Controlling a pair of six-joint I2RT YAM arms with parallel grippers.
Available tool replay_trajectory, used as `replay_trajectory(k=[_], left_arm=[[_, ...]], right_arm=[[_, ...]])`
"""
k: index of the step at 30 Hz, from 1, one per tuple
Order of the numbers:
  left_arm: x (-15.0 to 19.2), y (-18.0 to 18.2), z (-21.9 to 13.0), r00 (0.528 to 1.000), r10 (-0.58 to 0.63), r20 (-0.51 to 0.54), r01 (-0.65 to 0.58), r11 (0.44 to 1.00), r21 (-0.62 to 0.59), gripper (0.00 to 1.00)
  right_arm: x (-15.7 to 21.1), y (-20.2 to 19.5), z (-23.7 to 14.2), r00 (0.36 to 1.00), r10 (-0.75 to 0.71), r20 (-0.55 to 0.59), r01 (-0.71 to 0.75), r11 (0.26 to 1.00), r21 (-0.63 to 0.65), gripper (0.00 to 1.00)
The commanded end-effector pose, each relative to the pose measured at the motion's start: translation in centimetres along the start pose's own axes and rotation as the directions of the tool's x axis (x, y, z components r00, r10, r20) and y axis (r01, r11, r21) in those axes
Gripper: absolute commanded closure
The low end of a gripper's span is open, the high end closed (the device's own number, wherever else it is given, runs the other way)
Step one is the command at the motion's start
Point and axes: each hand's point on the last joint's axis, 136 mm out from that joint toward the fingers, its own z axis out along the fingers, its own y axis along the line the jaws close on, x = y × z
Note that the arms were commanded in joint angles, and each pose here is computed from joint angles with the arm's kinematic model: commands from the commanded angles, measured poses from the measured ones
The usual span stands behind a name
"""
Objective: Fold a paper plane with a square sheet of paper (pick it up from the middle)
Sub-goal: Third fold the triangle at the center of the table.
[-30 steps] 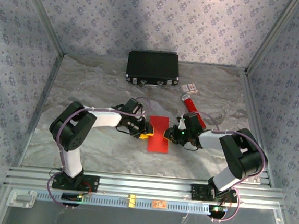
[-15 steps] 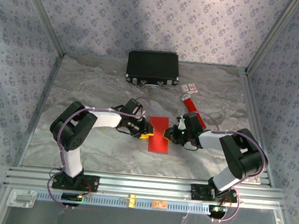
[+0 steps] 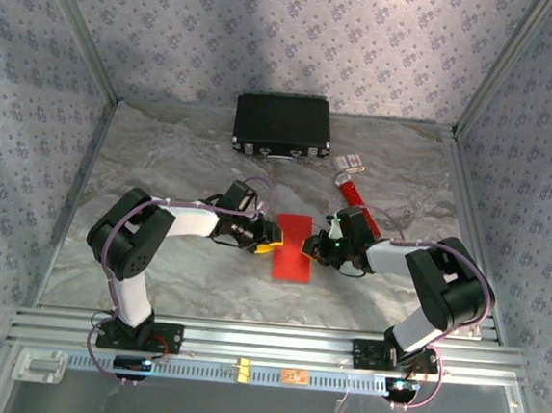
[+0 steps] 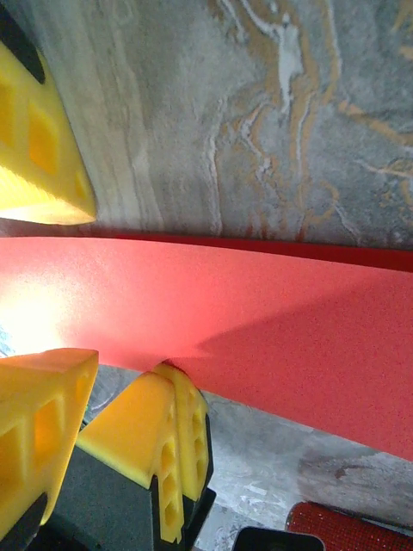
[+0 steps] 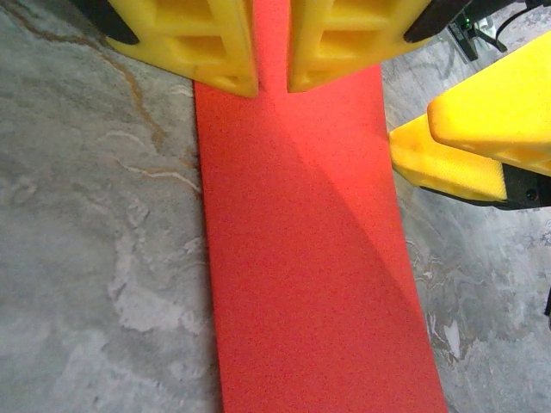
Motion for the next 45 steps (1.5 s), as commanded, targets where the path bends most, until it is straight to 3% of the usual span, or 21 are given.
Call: replay_trajectory(k=[1,14,45], left_arm=[[-0.1,0.5,-0.2,1.0,-0.016,0.006,0.016,1.0,-0.014,0.58],[1.3,1.2,0.6,0.997,-0.017,-0.079,0.006,0.991,-0.133,0.63],[1.3,-0.1,0.3,0.998,-0.007,-0.055,0.003,0.998,-0.06,0.79]], right_arm=[[0.7,-1.9,0.1,0.999,0.039,-0.014,-0.038,0.996,0.085,0.82],[0.6,-1.8,0.1,0.999,0.039,-0.011,-0.038,0.996,0.084,0.82],[0.8,-1.7,0.0,0.999,0.037,-0.007,-0.036,0.995,0.089,0.81]])
